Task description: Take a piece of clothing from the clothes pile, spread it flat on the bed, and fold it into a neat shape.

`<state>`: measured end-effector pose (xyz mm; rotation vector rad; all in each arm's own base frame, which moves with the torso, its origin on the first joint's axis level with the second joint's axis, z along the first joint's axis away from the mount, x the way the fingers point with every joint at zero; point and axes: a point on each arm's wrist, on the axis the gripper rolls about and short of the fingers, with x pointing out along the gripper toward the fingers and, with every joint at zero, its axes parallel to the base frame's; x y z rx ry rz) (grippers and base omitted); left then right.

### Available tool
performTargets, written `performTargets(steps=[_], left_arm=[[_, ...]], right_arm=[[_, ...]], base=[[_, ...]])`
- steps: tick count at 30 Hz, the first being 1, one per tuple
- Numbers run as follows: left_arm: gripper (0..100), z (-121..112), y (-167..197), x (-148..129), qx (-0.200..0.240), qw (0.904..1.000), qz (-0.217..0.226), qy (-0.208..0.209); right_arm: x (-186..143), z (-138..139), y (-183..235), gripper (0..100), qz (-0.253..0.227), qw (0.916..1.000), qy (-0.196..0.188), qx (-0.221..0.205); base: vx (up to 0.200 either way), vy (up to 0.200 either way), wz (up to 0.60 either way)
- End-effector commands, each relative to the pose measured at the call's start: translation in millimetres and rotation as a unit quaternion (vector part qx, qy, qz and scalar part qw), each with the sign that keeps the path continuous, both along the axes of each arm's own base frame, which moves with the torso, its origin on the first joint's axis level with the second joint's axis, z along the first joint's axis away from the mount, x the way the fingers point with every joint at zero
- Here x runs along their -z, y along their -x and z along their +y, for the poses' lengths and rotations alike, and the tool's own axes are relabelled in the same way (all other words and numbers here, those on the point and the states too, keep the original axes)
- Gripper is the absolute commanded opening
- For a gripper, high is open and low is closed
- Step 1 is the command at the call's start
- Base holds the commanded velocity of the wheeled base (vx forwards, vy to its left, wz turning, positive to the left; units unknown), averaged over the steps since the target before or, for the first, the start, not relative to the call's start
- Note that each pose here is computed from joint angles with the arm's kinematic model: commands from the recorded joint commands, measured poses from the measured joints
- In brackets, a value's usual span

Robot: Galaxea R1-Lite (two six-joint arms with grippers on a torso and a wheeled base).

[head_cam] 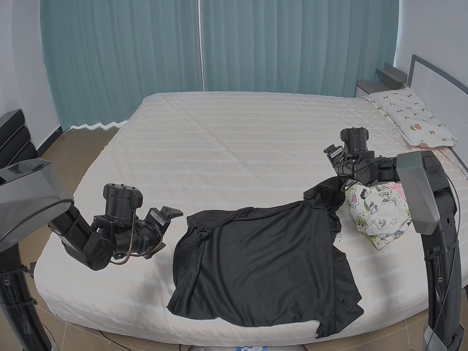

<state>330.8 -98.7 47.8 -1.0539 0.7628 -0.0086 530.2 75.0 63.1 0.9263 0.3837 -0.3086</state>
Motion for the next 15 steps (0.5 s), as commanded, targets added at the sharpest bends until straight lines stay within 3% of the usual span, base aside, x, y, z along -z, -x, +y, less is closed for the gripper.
performTargets(steps=[1, 5, 8, 10, 14, 15], left_arm=[[100, 0.9, 1.0, 1.5, 0.000, 1.0000, 0.003, 0.001], [100, 0.0, 2.3, 2.3, 0.006, 1.0000, 0.006, 0.003], [100, 1.0, 4.4, 3.7, 0.007, 0.9999, 0.009, 0.003], [100, 1.1, 4.6, 4.5, 0.007, 0.9999, 0.011, 0.002], [100, 3.8, 12.5, 8.1, 0.010, 0.9997, 0.021, -0.003], [100, 4.5, 17.1, 9.9, 0.013, 0.9996, 0.025, -0.003]], right_arm=[[27.6, -1.0, -4.4, 100, 0.021, 0.9997, 0.008, 0.002], [6.8, -9.1, -3.9, 100, 0.000, 0.9998, -0.014, 0.012], [-22.1, -11.8, 0.4, 100, -0.022, 0.9975, -0.066, 0.009], [-26.9, -16.9, 2.5, 100, -0.014, 0.9977, -0.065, 0.013], [-12.5, -19.1, 28.0, 100, 0.080, 0.9962, -0.034, 0.006], [-4.0, -19.3, 42.4, 100, 0.113, 0.9935, -0.008, -0.009]], base=[[0.000, 0.000, 0.00], [0.000, 0.000, 0.00], [0.000, 0.000, 0.00], [0.000, 0.000, 0.00], [0.000, 0.000, 0.00], [0.000, 0.000, 0.00]])
